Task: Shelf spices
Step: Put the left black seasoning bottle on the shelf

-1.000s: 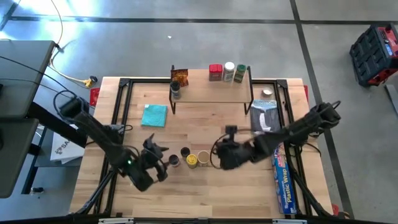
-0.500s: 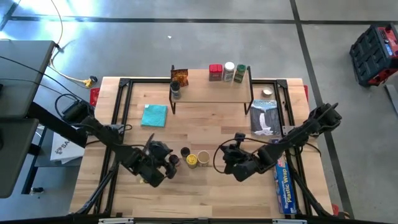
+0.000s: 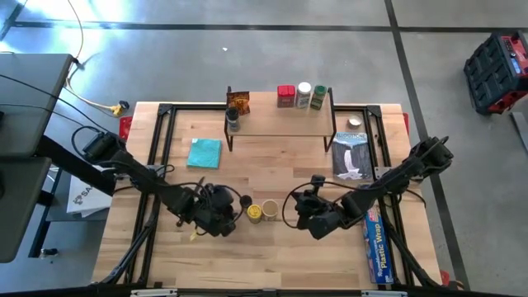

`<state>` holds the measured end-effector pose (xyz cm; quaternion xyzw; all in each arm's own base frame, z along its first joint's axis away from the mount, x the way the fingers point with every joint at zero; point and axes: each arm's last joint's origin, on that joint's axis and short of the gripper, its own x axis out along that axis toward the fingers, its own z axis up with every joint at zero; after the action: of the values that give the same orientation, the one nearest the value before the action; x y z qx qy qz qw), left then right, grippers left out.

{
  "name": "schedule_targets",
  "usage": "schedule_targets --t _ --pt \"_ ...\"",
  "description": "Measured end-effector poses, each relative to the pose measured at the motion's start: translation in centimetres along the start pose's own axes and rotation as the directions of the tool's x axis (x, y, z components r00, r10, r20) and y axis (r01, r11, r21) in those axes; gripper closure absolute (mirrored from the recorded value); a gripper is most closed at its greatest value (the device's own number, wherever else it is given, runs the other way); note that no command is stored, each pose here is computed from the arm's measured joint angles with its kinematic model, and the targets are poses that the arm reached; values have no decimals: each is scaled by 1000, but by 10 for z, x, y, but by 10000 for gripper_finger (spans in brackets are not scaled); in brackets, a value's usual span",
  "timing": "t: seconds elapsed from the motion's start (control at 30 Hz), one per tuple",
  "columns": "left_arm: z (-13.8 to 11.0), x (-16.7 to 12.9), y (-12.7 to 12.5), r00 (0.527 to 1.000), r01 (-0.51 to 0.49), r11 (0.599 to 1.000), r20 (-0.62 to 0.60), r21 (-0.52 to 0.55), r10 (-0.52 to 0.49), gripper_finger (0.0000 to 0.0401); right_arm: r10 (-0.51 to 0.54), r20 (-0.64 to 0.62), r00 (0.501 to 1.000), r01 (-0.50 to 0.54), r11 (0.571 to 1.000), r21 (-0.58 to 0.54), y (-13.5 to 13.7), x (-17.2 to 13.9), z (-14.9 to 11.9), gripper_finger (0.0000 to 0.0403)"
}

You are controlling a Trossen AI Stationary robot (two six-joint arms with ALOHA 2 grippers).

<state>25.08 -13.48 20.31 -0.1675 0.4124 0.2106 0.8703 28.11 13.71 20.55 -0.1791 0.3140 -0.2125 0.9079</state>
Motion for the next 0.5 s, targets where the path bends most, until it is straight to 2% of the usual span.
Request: schedule_targets --t 0.3,0.5 --pt "13 -24 -1 987 -41 980 -143 196 70 196 -1 0 1000 1 1000 14 0 0 0 403" --pt "19 -33 0 981 -50 942 -161 333 109 199 -1 0 1000 1 1000 19 0 0 0 403"
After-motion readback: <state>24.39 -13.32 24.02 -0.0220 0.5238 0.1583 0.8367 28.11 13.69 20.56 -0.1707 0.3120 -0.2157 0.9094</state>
